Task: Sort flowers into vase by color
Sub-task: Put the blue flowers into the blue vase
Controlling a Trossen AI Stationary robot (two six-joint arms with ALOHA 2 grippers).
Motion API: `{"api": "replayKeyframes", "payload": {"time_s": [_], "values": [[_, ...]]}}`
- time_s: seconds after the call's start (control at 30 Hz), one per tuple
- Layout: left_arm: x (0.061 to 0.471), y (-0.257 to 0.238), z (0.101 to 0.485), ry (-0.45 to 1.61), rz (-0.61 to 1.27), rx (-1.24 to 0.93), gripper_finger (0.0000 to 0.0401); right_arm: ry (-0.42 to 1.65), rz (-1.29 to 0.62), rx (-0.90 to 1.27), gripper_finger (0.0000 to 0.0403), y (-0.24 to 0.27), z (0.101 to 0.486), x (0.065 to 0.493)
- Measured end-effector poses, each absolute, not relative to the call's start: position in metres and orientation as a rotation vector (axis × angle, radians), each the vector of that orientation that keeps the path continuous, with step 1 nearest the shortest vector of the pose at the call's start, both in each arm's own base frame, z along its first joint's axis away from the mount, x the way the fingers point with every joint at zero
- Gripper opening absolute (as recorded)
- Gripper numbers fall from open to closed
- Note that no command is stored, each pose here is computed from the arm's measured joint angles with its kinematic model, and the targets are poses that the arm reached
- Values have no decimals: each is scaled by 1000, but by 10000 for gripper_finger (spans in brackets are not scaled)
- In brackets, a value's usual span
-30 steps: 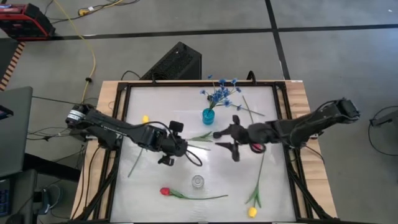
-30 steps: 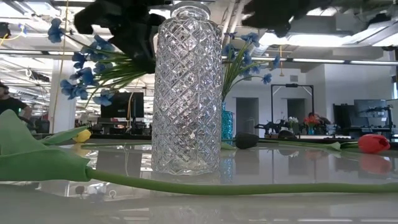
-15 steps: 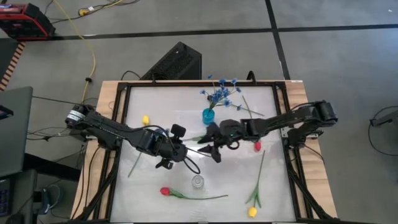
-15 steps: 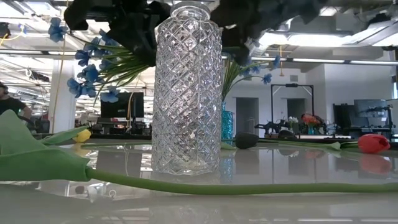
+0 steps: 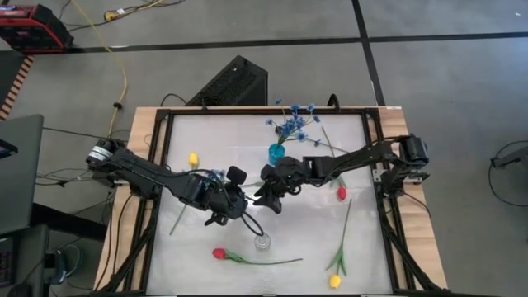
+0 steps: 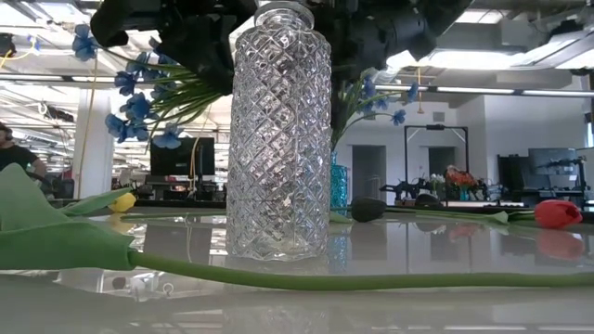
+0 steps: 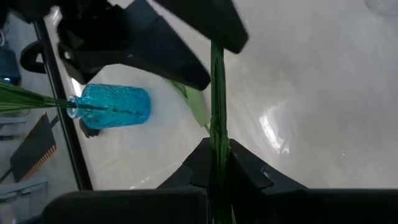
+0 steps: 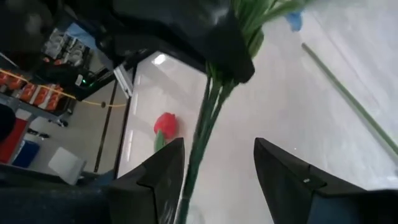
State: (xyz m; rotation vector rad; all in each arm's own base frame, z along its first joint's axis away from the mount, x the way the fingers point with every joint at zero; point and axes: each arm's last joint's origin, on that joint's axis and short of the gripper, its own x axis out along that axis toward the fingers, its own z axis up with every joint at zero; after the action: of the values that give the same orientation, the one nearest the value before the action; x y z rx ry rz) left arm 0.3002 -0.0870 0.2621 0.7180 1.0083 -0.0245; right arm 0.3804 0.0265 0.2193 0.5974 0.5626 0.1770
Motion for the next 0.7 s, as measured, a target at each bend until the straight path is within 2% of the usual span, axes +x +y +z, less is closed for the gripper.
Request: {"api": "replayKeyframes", "payload": {"time_s": [0.17, 0.43, 0.57, 0.7], "values": [[299, -86, 261, 1026, -28, 734, 15, 553, 186, 600, 195, 27, 222, 380], [300, -86, 262, 1013, -2, 750, 24, 550, 195, 594, 88, 27, 223, 380], [300, -86, 263, 1008, 27, 767, 43, 552, 202, 551, 40, 26, 222, 379], [300, -86, 263, 1005, 40, 778, 79, 538, 220, 504, 33, 28, 223, 380]]}}
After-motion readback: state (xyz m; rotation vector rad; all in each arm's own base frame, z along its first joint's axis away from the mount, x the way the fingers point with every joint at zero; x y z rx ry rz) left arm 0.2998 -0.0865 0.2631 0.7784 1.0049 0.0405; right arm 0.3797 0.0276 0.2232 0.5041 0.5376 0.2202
